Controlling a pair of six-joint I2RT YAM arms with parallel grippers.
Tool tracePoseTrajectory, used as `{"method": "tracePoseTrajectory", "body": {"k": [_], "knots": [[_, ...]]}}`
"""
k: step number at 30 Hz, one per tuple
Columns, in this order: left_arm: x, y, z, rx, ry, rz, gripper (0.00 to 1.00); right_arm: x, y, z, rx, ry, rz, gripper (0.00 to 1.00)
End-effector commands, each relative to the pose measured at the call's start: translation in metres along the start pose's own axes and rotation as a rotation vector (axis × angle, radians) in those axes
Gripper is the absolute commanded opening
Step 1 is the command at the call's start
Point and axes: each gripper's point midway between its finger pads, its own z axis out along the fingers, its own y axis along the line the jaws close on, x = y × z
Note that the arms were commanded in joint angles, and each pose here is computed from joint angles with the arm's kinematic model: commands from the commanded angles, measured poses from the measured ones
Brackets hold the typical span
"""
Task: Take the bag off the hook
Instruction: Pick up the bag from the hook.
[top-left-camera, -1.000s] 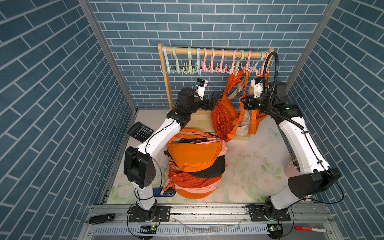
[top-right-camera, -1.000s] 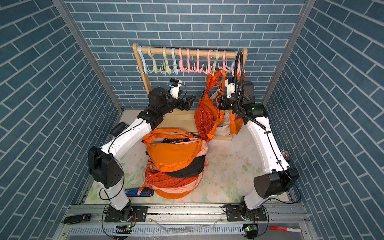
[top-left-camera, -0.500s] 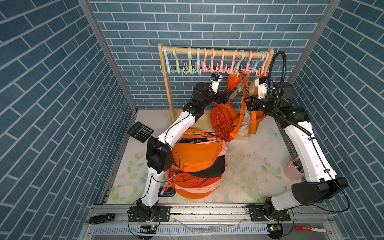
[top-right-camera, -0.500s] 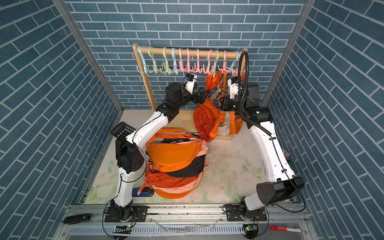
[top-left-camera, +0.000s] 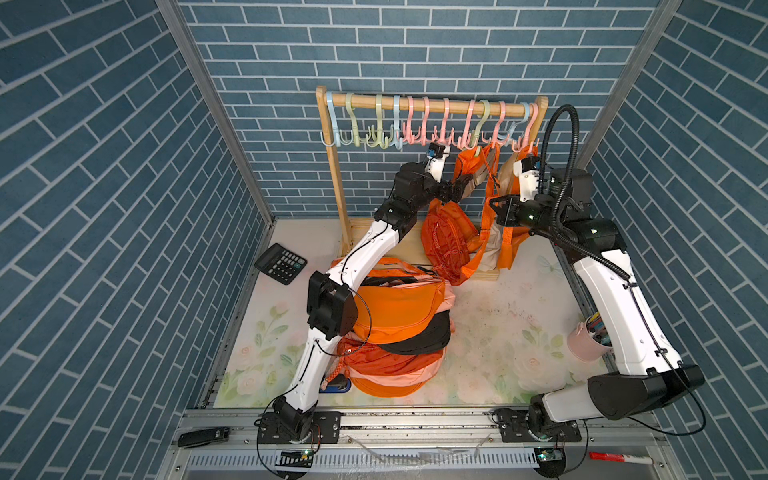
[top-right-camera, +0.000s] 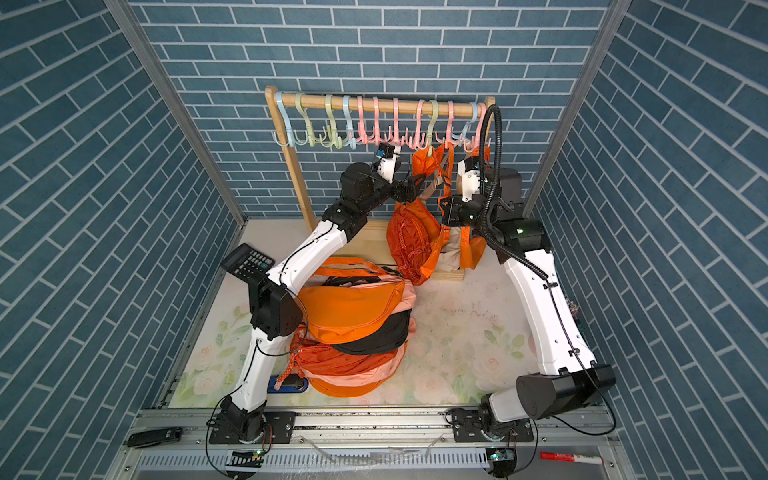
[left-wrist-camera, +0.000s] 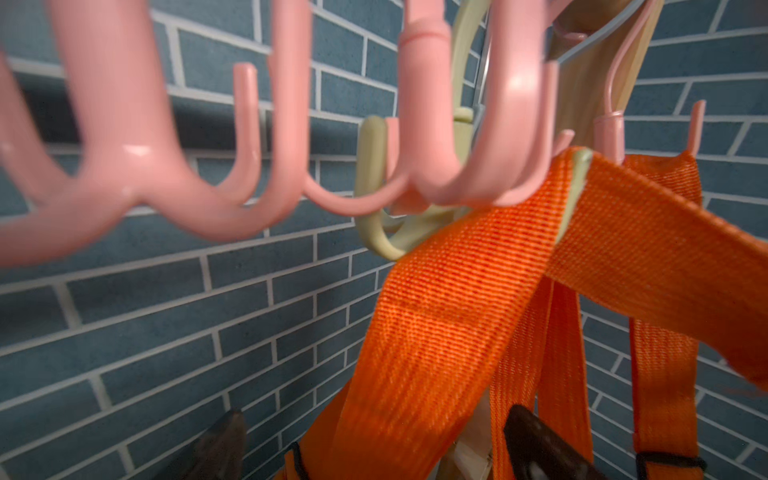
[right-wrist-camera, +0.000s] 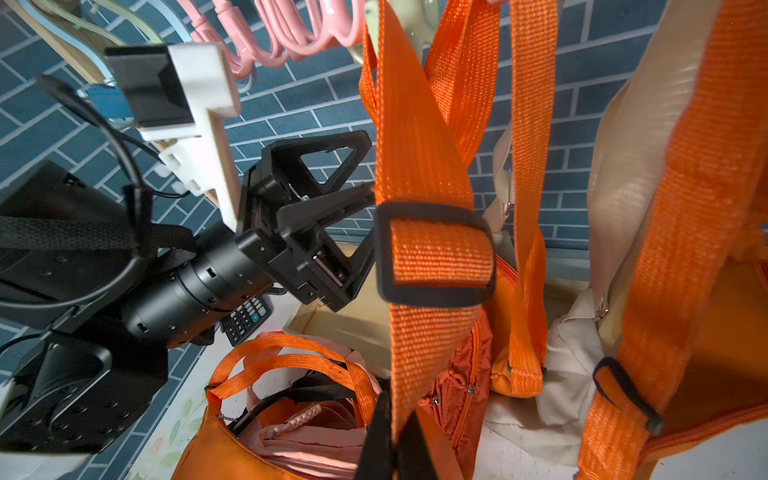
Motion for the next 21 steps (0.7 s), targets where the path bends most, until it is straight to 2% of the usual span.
{"method": "tracePoseTrajectory", "body": {"k": [1,9,11,14,18,21], "knots": [[-0.008,0.013,0.003,-0.078,-0.04,0.02,0.97,-0.003,0.009,-0.013,-0.025,-0.023,0.002,0.0],[-0.002,0.015,0.014,-0.071,-0.078,-0.013,0.93,0.0,0.01,-0.015,-0.026,-0.022,0.004,0.0],[-0.003,0.012,0.015,-0.059,-0.088,-0.016,0.88,0.001,0.009,-0.014,-0.024,-0.02,0.003,0.0],[-0.006,0.011,0.015,-0.054,-0.096,-0.013,0.65,0.001,0.008,-0.014,-0.021,-0.019,0.002,0.0],[-0.011,0.008,0.012,-0.039,-0.094,0.011,0.23,0.001,0.007,-0.012,-0.016,-0.019,0.002,0.0],[-0.015,0.004,0.009,-0.028,-0.09,0.023,0.03,0.0,0.004,-0.01,-0.005,-0.02,0.006,0.0]]}}
